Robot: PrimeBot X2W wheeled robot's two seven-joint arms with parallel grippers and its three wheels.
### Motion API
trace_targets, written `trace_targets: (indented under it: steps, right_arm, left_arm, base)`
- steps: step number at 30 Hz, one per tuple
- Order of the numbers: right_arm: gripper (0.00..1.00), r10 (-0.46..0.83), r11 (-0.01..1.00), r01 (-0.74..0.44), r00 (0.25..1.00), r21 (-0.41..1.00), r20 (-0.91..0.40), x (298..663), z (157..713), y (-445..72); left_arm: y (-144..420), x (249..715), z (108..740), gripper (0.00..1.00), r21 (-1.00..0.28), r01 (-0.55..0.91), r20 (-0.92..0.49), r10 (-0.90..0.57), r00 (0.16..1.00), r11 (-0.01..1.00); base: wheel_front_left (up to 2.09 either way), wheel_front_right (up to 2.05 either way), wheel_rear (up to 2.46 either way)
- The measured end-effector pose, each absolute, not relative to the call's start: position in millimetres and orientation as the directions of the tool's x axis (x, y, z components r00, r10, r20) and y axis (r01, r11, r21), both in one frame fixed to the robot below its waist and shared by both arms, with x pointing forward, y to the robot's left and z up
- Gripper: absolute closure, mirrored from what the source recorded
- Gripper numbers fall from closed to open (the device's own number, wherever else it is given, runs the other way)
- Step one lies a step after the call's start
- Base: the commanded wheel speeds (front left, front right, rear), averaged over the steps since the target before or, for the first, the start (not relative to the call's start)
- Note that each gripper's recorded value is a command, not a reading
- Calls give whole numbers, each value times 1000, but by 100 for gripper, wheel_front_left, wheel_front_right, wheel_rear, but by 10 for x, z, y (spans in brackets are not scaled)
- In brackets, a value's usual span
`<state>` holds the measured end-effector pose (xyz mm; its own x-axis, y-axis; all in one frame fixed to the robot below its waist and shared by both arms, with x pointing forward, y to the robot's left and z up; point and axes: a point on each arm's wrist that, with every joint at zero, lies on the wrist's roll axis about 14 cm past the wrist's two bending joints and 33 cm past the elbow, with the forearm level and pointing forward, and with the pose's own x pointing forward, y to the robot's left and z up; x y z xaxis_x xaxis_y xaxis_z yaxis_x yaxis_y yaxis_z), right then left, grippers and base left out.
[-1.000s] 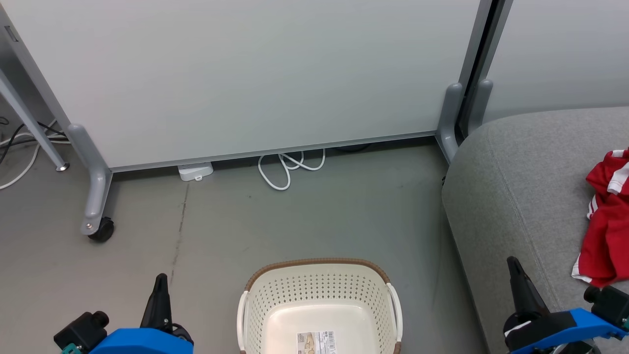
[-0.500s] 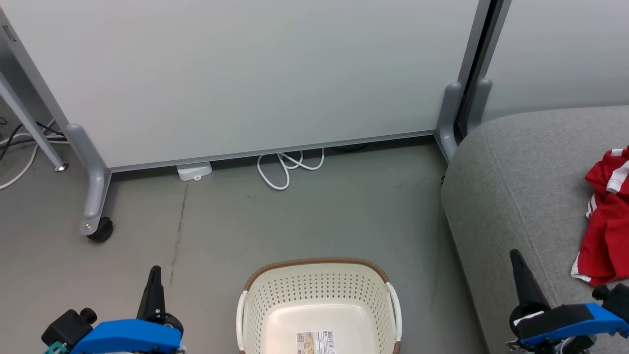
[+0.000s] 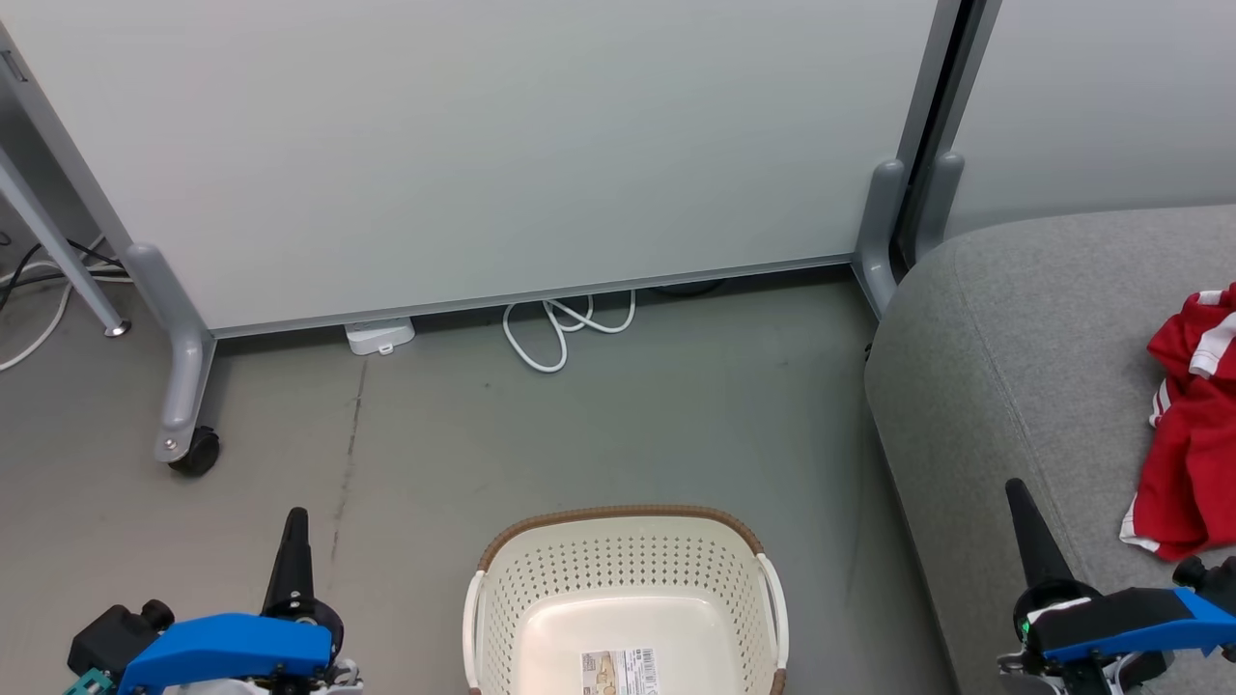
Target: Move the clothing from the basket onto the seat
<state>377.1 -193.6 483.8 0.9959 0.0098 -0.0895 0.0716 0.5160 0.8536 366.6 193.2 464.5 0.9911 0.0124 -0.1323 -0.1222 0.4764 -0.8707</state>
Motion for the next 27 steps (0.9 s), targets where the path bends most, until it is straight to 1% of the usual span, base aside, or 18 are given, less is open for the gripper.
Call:
trace_targets:
  steps: [27]
  right_arm:
    - [100, 5, 280, 54, 998, 958, -57, 3822, 4927, -1965]
  left_arm:
    - [1966, 3768, 4813, 100, -962, -87, -88, 7, 996, 257]
  base:
    - [0, 0, 0]
